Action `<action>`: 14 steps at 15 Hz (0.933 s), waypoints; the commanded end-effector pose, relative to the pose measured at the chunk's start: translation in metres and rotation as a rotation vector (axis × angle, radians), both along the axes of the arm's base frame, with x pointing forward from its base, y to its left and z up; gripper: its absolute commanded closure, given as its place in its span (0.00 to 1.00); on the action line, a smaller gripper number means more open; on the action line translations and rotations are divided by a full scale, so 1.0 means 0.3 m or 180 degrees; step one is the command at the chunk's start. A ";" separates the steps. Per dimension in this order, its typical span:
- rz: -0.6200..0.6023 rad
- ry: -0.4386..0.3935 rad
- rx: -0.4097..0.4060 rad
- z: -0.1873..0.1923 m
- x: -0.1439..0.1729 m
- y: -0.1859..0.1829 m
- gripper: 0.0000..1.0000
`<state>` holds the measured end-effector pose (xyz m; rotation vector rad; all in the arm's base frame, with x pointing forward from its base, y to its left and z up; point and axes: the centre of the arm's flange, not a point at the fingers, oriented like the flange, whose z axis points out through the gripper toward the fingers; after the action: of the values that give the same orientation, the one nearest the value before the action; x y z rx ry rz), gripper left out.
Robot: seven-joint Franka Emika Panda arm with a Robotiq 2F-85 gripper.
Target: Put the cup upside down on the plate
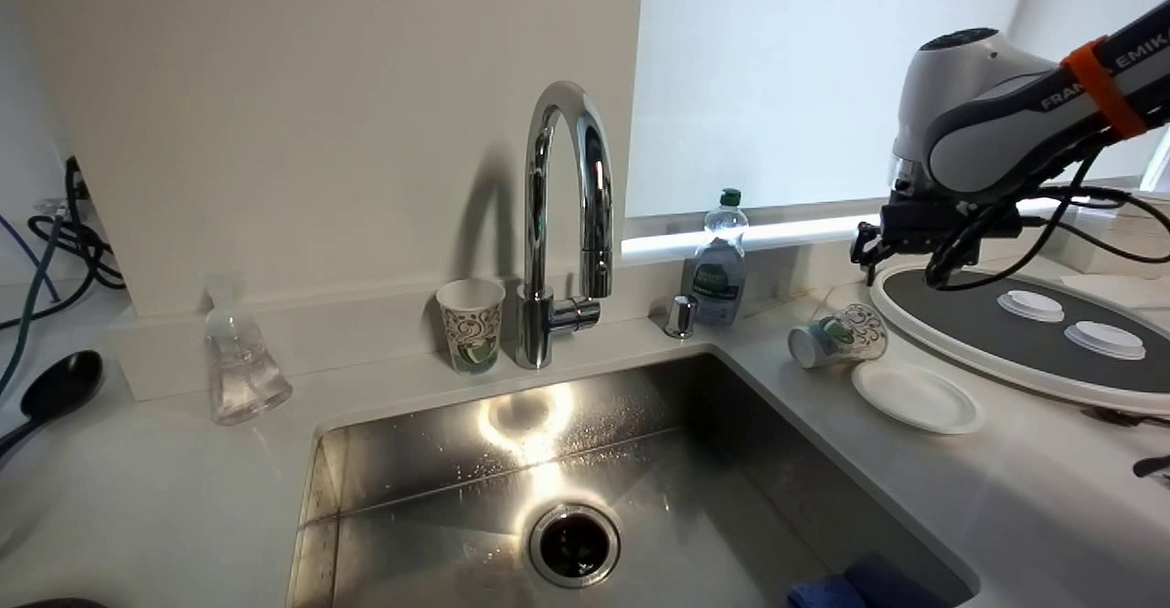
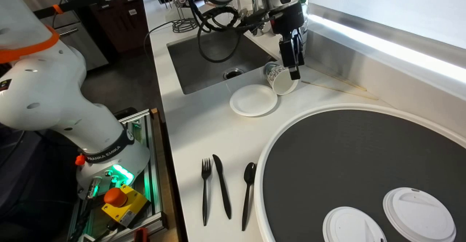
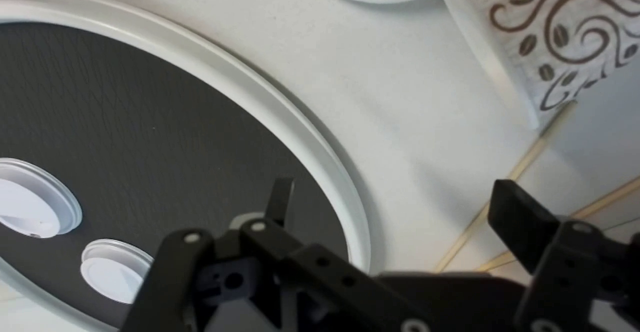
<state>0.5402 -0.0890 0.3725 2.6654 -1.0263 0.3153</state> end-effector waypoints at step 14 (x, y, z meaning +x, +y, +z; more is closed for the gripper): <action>-0.0925 0.0333 0.0692 0.133 -0.039 0.269 0.00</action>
<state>0.5286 -0.0080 0.4125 2.6296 -1.4638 0.0042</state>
